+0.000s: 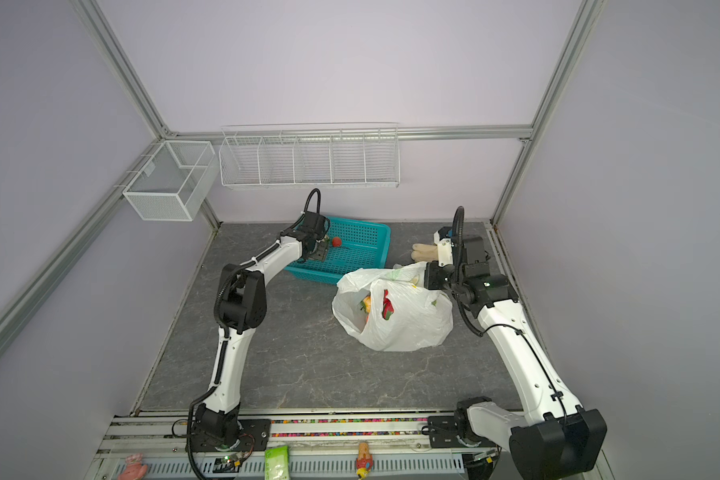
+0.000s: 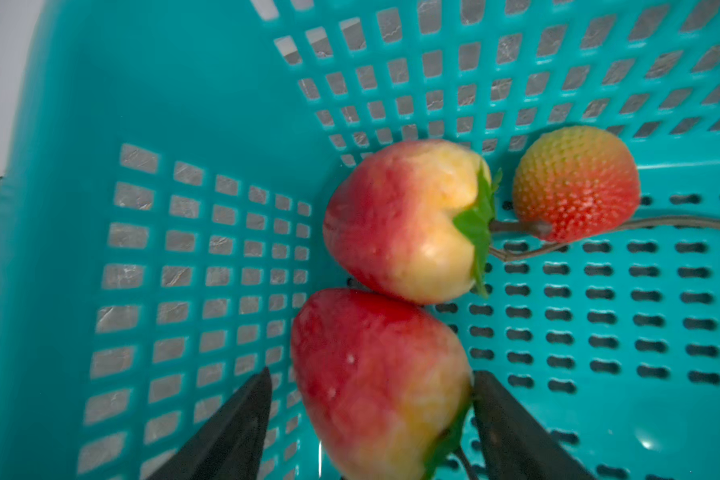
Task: Place the fake fruits into the plastic bag and tie a complex knot
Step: 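Lower the left gripper into the basket and grasp the large strawberry, then carry the large strawberry to the bag opening with the left gripper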
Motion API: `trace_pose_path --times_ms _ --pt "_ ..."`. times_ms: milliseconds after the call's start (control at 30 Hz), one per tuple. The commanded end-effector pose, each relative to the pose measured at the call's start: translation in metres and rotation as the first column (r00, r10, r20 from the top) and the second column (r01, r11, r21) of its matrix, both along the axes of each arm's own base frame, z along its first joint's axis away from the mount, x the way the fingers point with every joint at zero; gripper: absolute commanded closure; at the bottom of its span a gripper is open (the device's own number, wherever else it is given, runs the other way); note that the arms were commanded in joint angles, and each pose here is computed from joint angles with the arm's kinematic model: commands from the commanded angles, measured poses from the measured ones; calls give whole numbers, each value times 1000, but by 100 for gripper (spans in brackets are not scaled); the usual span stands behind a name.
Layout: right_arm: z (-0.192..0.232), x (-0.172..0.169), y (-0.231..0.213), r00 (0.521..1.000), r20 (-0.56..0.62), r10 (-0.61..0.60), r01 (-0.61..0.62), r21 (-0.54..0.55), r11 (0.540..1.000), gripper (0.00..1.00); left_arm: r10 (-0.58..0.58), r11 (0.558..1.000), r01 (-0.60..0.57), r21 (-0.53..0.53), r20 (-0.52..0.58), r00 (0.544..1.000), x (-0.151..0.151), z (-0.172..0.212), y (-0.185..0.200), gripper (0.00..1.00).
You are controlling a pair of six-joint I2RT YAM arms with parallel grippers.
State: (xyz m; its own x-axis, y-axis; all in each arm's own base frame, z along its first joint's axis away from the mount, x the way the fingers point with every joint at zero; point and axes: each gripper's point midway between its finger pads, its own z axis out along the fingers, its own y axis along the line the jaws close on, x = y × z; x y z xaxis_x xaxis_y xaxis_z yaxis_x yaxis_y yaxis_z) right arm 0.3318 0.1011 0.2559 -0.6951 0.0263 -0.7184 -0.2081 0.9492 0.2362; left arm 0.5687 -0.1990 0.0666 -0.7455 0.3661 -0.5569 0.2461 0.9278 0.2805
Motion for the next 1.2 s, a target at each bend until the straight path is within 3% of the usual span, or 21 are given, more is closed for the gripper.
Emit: trace_pose_path --times_ms 0,233,533,1167 --pt "10 3 -3 999 37 2 -2 -14 1000 94 5 999 -2 51 -61 998 -2 -8 9 23" --pt "9 1 -4 999 39 -2 2 -17 1000 94 15 994 1 107 -149 989 -8 -23 15 22" --pt "6 1 -3 1000 29 1 0 -10 1000 94 -40 997 55 53 -261 965 -28 -32 7 23" --pt "8 -1 -3 999 35 2 -2 -9 1000 94 -9 1000 10 4 -199 980 -26 2 5 55"
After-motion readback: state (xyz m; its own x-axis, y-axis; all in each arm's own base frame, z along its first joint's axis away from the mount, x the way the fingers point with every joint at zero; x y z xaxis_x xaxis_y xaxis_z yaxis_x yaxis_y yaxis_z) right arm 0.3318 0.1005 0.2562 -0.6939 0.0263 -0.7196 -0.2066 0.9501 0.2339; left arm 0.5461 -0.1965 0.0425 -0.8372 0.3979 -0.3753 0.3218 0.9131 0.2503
